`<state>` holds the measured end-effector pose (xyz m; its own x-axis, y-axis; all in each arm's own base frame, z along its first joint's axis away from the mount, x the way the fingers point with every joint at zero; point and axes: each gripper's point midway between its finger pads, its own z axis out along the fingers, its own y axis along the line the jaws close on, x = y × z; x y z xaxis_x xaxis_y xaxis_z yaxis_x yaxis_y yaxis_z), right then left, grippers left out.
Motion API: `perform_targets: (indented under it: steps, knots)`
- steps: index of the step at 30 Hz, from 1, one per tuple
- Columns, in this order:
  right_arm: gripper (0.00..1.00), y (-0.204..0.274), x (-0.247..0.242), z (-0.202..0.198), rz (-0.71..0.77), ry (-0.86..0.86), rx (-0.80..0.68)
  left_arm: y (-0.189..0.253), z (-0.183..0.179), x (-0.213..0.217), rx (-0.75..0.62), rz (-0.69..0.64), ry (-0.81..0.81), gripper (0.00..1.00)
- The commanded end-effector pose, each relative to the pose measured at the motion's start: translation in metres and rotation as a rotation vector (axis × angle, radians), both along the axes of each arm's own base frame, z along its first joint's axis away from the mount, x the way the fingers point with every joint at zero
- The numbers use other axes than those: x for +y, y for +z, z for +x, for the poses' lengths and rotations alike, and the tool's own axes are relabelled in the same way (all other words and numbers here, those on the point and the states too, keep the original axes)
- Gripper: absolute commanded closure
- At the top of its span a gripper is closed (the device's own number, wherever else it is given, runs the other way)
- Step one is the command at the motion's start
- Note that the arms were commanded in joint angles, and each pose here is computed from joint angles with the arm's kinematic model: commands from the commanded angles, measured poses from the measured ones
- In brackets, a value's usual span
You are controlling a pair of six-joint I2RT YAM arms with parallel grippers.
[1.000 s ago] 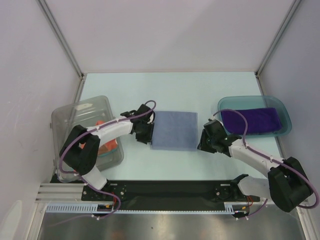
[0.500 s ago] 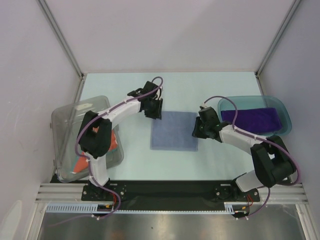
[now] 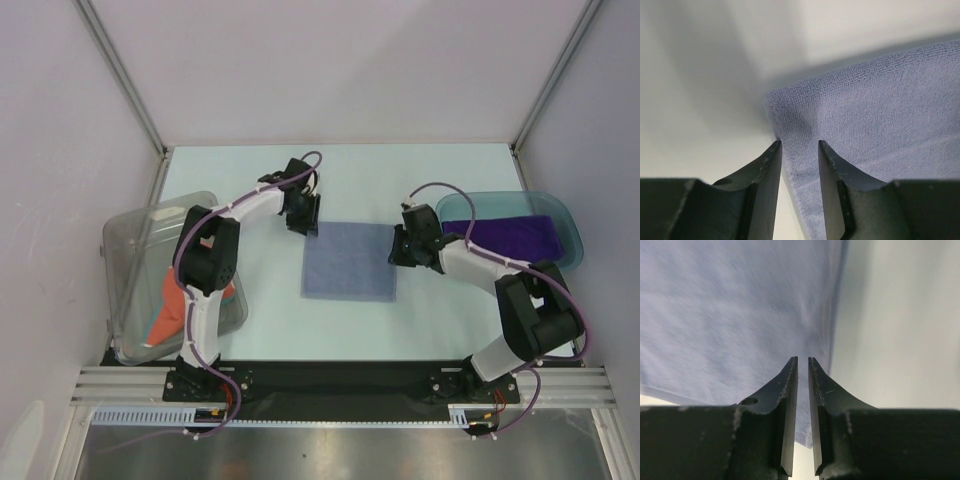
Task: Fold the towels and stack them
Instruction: Fold the towel
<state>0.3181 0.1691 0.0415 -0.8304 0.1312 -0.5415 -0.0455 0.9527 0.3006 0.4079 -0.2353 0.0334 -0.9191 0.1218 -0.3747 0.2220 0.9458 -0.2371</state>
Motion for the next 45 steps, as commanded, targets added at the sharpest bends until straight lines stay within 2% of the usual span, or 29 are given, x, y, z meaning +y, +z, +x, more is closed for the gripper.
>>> perform_targets:
  steps: [1,7,13,20,27,31,35,41,45]
  knots:
    - [0.81,0.041,0.007,0.035,0.022,0.017,-0.112,0.038,0.01,0.001,-0.057,-0.023,0.022,0.59]
    - [0.82,0.041,-0.001,0.074,0.0,-0.001,-0.12,0.061,0.022,-0.012,-0.11,-0.095,-0.003,0.57]
    - [0.83,0.023,-0.004,0.102,-0.008,0.012,-0.121,0.027,0.024,-0.017,-0.056,-0.085,-0.024,0.58]
    - [0.83,-0.013,-0.018,0.111,-0.089,0.01,-0.083,-0.005,0.027,-0.003,-0.013,-0.023,0.008,0.58]
    - [0.82,-0.009,-0.019,0.111,-0.102,0.041,-0.113,-0.003,0.032,-0.001,-0.012,-0.038,0.005,0.57]
    - [0.76,0.016,-0.01,0.109,-0.066,0.13,-0.145,0.031,0.037,-0.008,-0.07,-0.072,-0.055,0.54]
    - [0.71,0.032,-0.008,0.11,-0.026,0.226,-0.159,0.062,0.053,0.003,-0.191,0.001,-0.128,0.46]
    - [0.65,0.036,-0.002,0.12,0.099,0.367,-0.144,0.051,0.059,0.004,-0.199,-0.025,-0.279,0.43]
    - [0.62,0.026,0.002,0.127,0.111,0.463,-0.098,0.04,0.059,0.0,-0.187,-0.044,-0.36,0.42]
